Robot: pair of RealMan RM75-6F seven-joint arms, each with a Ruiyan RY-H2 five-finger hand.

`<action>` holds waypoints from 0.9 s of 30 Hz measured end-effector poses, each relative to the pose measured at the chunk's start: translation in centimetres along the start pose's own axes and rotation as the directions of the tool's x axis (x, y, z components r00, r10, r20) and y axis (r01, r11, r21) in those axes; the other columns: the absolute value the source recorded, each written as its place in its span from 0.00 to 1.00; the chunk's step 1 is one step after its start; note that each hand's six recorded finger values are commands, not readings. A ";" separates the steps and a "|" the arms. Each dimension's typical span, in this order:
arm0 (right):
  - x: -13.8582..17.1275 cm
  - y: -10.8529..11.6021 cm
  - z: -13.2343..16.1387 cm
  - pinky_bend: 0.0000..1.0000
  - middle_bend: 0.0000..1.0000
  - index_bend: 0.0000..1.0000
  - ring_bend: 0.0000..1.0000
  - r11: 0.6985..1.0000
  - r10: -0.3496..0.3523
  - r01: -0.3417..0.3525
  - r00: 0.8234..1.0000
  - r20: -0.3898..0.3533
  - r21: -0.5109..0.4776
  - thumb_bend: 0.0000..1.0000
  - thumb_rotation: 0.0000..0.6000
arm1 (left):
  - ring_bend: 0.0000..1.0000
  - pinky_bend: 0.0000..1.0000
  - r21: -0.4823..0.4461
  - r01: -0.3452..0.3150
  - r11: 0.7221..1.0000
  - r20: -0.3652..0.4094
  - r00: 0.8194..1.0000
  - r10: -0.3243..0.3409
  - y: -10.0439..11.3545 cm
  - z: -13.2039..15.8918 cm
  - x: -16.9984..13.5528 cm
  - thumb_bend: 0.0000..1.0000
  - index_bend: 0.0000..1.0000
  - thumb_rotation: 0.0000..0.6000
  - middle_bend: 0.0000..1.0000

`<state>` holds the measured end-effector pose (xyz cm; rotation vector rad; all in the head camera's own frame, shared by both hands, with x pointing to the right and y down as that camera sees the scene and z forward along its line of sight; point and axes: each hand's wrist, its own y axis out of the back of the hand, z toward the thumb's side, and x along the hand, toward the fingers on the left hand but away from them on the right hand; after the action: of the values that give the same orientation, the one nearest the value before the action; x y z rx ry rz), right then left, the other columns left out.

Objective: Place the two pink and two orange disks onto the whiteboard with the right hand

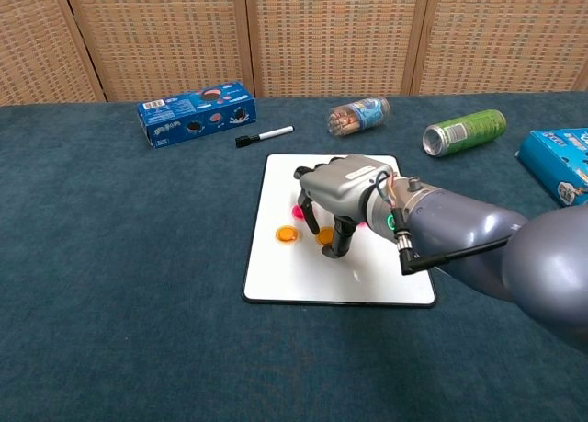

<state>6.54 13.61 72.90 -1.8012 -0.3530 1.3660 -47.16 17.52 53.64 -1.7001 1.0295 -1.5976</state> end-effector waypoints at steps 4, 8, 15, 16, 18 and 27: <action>0.0 -0.1 -0.6 0.00 0.00 0.51 0.00 1.000 0.004 -0.004 1.000 0.008 -0.001 0.41 1.00 | 0.00 0.00 0.002 0.001 1.000 0.002 1.000 -0.001 0.0 0.0 0.0 0.00 0.00 1.00 0.00; 0.1 -0.2 -0.9 0.00 0.00 0.51 0.00 1.000 0.007 -0.007 1.000 0.011 -0.007 0.41 1.00 | 0.00 0.00 0.005 0.002 1.000 0.003 1.000 -0.002 -0.1 0.1 0.0 0.00 0.00 1.00 0.00; 0.3 -0.3 -1.1 0.00 0.00 0.51 0.00 1.000 0.007 -0.007 1.000 0.006 -0.001 0.41 1.00 | 0.00 0.00 0.009 0.003 1.000 0.003 1.000 -0.003 -0.2 0.2 0.0 0.00 0.00 1.00 0.00; 0.4 -0.3 -1.1 0.00 0.00 0.51 0.00 1.000 0.006 -0.006 1.000 0.006 -0.001 0.41 1.00 | 0.00 0.00 0.009 0.003 1.000 0.003 1.000 -0.003 -0.2 0.2 0.0 0.00 0.00 1.00 0.00; 0.4 -0.3 -1.2 0.00 0.00 0.51 0.00 1.000 0.007 -0.007 1.000 0.010 0.000 0.41 1.00 | 0.00 0.00 0.009 0.004 1.000 0.003 1.000 -0.004 -0.2 0.2 0.0 0.00 0.00 1.00 0.00; 0.6 -0.7 -1.4 0.00 0.00 0.50 0.00 0.999 0.032 -0.032 0.999 0.018 0.006 0.41 1.00 | 0.00 0.00 0.009 0.004 1.000 0.002 1.000 -0.004 -0.2 0.2 0.0 0.00 0.00 1.00 0.00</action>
<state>8.19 13.81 73.15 -1.7975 -0.3309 1.4044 -46.97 17.60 53.78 -1.6991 1.0172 -1.6000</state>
